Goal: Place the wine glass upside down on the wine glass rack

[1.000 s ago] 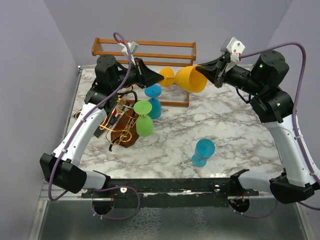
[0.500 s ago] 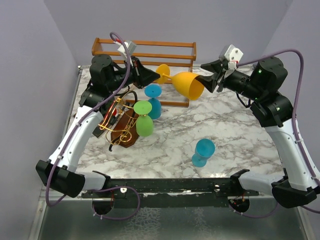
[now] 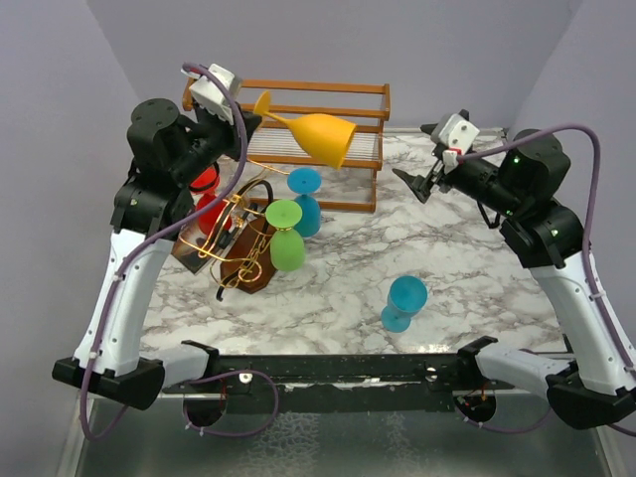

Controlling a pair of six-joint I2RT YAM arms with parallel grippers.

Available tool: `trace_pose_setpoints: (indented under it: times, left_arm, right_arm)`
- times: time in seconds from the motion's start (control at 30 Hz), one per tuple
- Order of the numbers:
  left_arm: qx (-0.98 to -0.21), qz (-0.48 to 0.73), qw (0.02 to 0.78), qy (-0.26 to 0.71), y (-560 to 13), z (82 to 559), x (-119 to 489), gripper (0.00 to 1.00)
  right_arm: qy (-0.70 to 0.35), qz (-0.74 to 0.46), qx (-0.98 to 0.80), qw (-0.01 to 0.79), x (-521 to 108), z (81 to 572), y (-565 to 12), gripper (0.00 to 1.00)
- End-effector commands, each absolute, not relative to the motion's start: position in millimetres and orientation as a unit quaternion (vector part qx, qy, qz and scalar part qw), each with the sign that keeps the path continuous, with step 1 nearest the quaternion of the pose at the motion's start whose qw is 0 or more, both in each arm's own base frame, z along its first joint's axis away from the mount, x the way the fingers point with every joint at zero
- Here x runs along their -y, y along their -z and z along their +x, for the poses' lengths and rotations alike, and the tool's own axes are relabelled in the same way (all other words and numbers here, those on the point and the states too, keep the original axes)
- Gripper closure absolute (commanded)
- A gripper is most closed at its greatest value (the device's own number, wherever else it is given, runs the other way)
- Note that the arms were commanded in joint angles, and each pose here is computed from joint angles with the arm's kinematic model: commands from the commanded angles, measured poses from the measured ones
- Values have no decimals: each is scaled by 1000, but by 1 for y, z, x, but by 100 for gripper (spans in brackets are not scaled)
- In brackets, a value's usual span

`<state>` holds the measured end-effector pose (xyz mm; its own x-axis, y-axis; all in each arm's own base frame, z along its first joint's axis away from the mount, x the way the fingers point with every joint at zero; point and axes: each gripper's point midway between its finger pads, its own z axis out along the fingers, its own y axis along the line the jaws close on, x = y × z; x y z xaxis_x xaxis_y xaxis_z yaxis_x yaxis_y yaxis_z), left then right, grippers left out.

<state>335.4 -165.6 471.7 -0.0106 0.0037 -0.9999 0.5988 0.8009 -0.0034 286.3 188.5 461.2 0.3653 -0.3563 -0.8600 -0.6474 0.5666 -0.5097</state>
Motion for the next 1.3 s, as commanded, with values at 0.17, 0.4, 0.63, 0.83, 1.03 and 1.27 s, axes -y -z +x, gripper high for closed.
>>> trace_pose_setpoints:
  times: [0.17,0.4,0.63,0.83,1.03,1.27]
  left_arm:
    - [-663,213,709,-107,-514,318,46,100]
    - [-668,152,683,-253,-529,292,-30,100]
    - [-673,76,639,-365,-536,256,-91,100]
    - [-681,44,542,-491,-521,237,-136,100]
    - [-695,37,444,-564,-498,220,-165,100]
    - [-739,136,331,-571,-454,222,-170,100]
  right_arm:
    - [-80,-509,-570,640,-189,296,-381,15]
    - [-112,-492,-596,625,-195,298,-334,15]
    - [-112,-475,-608,626,-192,300,-320,15]
    - [-116,-477,-607,625,-192,295,-314,15]
    - [-115,-477,-601,630,-189,288,-314,15]
    - [-113,-481,-600,630,-189,288,-311,15]
